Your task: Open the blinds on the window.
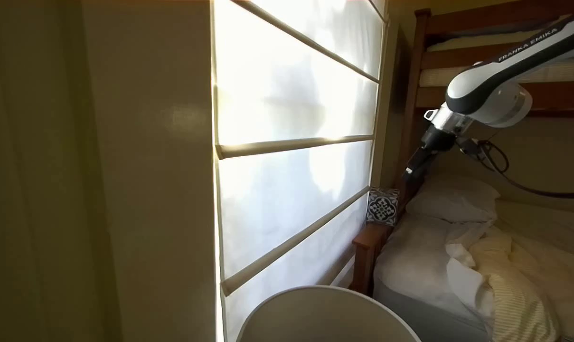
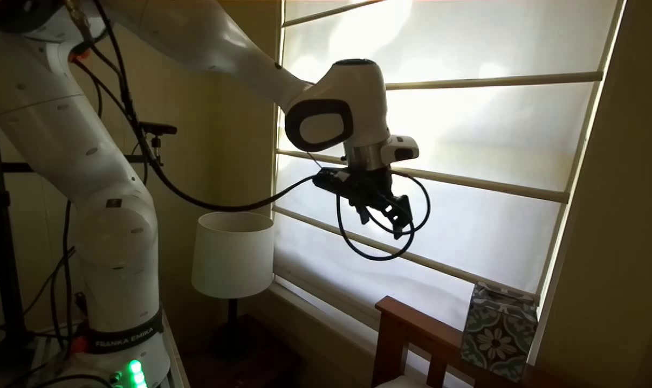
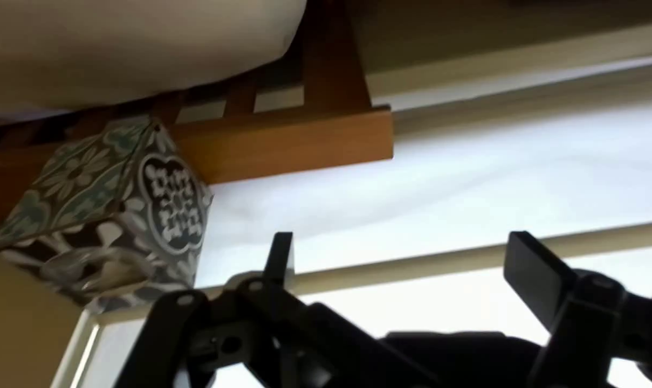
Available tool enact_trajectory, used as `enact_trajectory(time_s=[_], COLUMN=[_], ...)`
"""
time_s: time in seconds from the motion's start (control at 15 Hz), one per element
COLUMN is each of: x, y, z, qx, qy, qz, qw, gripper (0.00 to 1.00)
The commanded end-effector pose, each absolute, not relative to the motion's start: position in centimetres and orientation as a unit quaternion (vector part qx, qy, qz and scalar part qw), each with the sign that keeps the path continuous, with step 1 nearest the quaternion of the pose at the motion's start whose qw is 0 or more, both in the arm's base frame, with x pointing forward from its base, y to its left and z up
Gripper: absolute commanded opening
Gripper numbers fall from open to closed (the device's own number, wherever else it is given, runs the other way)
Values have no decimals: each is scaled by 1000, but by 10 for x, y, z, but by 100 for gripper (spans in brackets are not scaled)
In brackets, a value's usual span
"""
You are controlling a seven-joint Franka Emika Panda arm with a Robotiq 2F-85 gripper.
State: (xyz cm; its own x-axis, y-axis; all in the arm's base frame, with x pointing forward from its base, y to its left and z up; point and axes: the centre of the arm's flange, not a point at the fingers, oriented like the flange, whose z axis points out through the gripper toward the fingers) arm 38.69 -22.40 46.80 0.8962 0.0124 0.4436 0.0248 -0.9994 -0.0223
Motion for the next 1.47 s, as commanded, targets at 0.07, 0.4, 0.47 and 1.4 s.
enact_trajectory(time_s=[0.07, 0.4, 0.47, 1.4], x=[385, 381, 380, 420], y=[-247, -251, -251, -289], z=[531, 554, 556, 751], qx=[-940, -926, -925, -768], qy=[47, 51, 52, 291], qz=[-338, -372, -374, -567], qw=[-11, -35, -35, -64], gripper=[100, 100, 100, 100])
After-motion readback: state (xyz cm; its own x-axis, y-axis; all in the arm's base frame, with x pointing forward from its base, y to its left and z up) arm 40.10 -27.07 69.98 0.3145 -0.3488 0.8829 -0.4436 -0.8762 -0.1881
